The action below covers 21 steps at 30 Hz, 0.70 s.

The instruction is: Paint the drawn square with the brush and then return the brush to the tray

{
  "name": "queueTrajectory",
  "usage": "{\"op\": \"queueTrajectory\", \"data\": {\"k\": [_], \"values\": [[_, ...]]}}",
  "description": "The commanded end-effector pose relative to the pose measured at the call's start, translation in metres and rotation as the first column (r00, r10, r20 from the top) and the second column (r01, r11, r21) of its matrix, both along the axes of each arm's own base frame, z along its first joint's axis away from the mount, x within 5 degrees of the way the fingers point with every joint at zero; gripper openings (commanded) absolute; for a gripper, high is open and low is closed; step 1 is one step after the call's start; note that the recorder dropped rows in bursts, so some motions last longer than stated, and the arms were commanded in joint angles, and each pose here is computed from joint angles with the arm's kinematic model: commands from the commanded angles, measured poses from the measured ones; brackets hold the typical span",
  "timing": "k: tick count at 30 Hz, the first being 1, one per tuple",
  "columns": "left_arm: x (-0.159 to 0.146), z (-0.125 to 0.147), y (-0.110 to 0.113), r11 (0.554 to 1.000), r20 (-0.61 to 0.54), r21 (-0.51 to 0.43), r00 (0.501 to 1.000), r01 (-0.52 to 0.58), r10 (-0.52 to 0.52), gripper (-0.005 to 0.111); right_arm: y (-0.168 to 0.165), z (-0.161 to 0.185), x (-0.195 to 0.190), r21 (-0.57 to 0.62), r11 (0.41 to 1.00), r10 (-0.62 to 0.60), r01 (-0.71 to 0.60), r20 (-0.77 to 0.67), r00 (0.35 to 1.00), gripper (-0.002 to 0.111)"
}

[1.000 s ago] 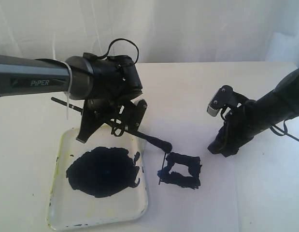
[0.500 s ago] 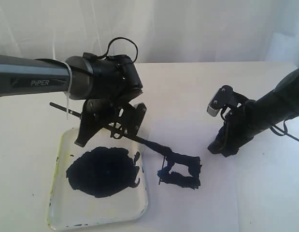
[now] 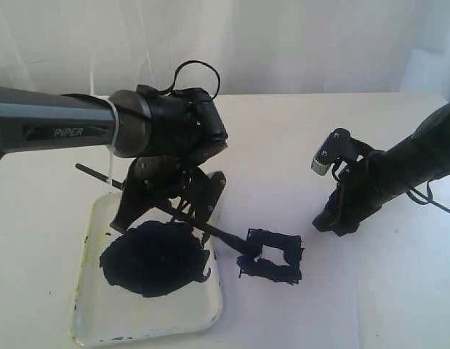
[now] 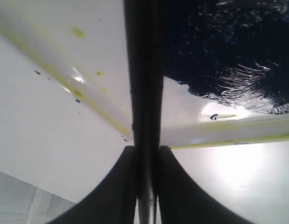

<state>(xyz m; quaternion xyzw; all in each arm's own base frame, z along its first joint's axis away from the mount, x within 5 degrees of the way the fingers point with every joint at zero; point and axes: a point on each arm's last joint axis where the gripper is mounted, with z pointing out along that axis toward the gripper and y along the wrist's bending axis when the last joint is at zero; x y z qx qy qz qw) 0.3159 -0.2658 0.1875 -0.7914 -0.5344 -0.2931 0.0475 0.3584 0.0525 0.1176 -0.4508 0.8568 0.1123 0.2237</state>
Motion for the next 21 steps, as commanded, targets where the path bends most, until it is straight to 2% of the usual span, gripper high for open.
{"op": "queueTrajectory", "data": {"k": [1, 8, 11, 17, 21], "values": [[-0.009, 0.001, 0.001, 0.998, -0.042, 0.055, 0.999, -0.002, 0.005, 0.0, -0.003, -0.009, -0.002, -0.032, 0.999, 0.014, -0.014, -0.012, 1.0, 0.064], [-0.009, 0.002, 0.002, 0.998, -0.05, 0.069, 0.999, 0.003, 0.0, 0.0, -0.003, -0.009, -0.002, -0.032, 0.999, 0.014, -0.014, -0.012, 1.0, 0.064], [-0.003, 0.002, -0.002, 1.0, 0.022, 0.002, 1.0, -0.007, 0.007, 0.0, -0.003, -0.009, -0.002, -0.032, 0.999, 0.014, -0.014, -0.012, 1.0, 0.064], [0.003, 0.006, -0.002, 0.999, 0.095, 0.031, 0.995, 0.038, -0.041, 0.0, -0.003, -0.009, -0.002, -0.032, 0.999, 0.014, -0.014, -0.012, 1.0, 0.064], [0.014, 0.005, 0.0, 0.998, 0.126, -0.03, 0.991, 0.056, -0.052, 0.0, -0.003, -0.009, -0.002, -0.031, 0.999, 0.012, -0.012, -0.013, 1.0, 0.064]]}}
